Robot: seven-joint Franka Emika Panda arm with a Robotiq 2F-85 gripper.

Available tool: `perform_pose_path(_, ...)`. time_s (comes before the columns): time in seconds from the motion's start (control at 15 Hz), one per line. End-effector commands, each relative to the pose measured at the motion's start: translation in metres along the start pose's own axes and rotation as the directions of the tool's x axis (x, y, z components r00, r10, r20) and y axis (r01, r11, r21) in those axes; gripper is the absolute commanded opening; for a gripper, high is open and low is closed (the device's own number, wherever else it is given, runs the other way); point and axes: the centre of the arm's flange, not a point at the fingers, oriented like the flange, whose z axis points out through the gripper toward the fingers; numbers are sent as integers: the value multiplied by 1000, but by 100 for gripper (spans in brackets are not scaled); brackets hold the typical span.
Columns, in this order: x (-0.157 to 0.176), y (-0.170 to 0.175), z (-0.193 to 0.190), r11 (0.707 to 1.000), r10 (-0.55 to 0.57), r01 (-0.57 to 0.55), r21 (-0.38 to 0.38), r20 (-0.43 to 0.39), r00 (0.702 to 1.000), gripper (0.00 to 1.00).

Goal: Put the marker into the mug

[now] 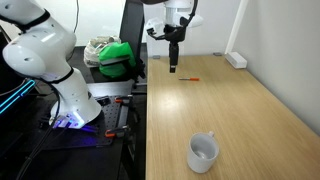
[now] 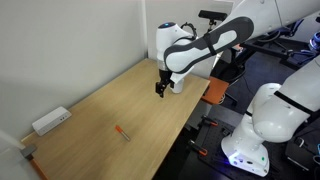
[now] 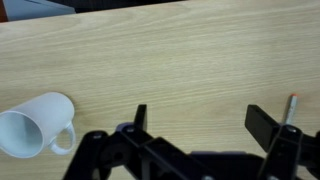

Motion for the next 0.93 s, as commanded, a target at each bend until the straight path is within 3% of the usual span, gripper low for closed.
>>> perform_pose_path(0.0, 15, -27, 9, 999, 48, -48, 7, -25, 999, 100)
perform_pose_path(0.87, 51, -127, 51, 991, 124, -127, -32, -99, 987, 100)
